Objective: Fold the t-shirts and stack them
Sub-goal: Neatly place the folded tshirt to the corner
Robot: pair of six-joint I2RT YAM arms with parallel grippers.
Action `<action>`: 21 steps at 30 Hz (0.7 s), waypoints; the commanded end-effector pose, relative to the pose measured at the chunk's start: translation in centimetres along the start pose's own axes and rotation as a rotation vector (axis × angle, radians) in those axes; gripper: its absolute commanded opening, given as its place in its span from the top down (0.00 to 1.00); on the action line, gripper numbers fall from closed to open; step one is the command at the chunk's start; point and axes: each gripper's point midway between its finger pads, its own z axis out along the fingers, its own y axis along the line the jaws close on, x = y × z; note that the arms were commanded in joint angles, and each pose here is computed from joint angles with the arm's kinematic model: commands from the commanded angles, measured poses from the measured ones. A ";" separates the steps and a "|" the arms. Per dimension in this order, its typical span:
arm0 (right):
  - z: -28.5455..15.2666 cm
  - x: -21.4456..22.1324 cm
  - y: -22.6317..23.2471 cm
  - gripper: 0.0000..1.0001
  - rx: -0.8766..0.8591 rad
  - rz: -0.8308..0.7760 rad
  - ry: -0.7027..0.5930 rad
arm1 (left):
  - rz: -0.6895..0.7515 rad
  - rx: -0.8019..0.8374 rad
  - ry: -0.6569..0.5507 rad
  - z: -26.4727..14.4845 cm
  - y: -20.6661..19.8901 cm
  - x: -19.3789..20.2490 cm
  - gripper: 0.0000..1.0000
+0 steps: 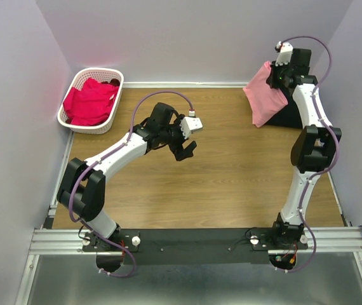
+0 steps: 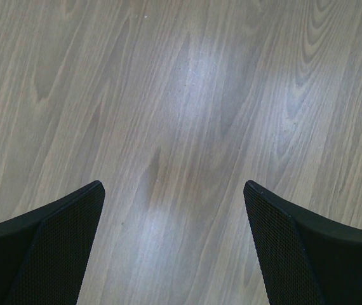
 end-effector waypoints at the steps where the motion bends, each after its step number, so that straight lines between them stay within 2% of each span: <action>1: -3.2 -3.5 -1.0 1.00 0.020 -0.039 -0.080 | 0.008 0.021 -0.043 -0.6 -0.6 -1.3 0.02; 14: -5.4 -6.0 -1.7 0.99 0.035 -0.065 -0.133 | 0.012 0.019 -0.047 -0.8 -0.7 -1.4 0.02; 21: -6.0 -6.4 -3.6 0.99 0.064 -0.057 -0.143 | 0.011 0.026 -0.042 -0.5 -0.8 -1.1 0.01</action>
